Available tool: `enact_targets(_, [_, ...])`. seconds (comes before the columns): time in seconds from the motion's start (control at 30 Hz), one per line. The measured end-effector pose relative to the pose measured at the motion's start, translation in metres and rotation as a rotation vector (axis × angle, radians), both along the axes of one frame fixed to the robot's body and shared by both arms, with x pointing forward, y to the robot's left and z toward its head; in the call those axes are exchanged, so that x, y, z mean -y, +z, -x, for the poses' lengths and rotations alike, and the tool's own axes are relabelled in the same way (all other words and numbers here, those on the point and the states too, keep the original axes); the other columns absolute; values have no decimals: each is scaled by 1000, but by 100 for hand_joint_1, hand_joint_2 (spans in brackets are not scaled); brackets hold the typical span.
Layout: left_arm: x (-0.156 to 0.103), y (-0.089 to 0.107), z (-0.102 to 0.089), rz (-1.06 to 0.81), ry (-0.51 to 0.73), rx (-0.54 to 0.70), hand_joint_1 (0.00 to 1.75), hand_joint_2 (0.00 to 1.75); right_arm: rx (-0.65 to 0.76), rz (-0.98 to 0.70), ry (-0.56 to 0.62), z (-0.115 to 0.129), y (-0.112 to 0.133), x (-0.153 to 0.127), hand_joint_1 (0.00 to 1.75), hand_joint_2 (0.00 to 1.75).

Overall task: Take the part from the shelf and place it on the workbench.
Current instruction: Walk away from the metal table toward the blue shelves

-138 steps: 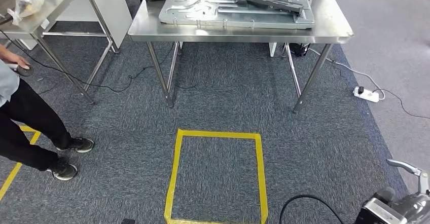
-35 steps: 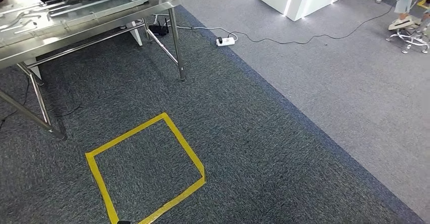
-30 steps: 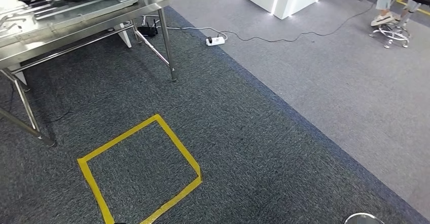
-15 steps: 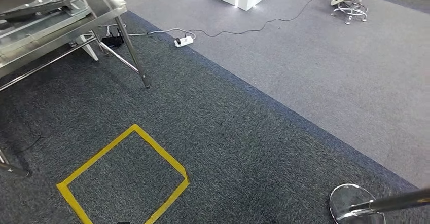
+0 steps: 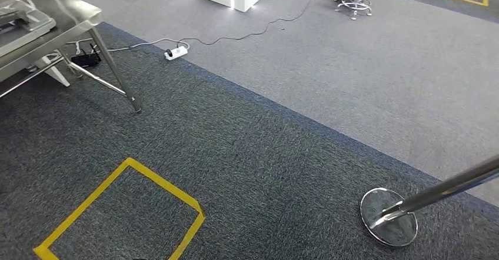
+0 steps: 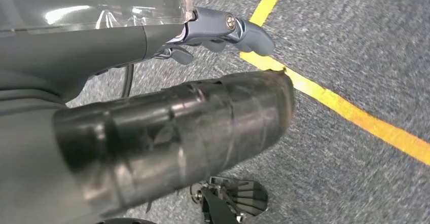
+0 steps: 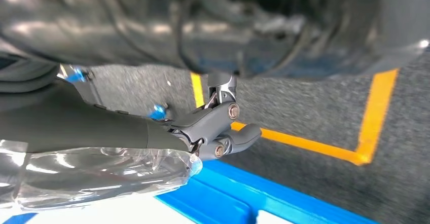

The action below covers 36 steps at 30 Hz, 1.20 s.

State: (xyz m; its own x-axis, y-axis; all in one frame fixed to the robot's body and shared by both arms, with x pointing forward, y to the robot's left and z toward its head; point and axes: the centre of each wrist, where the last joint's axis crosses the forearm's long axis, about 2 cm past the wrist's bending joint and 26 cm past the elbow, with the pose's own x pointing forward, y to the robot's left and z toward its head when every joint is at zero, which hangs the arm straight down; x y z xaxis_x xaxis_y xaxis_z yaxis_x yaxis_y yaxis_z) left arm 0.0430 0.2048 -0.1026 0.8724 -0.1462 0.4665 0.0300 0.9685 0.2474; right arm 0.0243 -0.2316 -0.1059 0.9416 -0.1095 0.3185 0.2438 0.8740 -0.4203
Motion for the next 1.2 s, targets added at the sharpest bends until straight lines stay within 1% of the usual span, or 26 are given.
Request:
enact_targets(0.43, [0, 0, -4, 1, 0, 7, 0, 0, -4, -14, 2, 1, 0, -2, 0, 0])
enact_targets(0.6, [-1, 0, 1, 0, -2, -2, 0, 0, -1, -20, 3, -1, 0, -3, 0, 0])
enact_targets(1.2, [-4, -1, 0, -3, 0, 4, 0, 0, -1, -38, -1, 0, 0, -4, 0, 0])
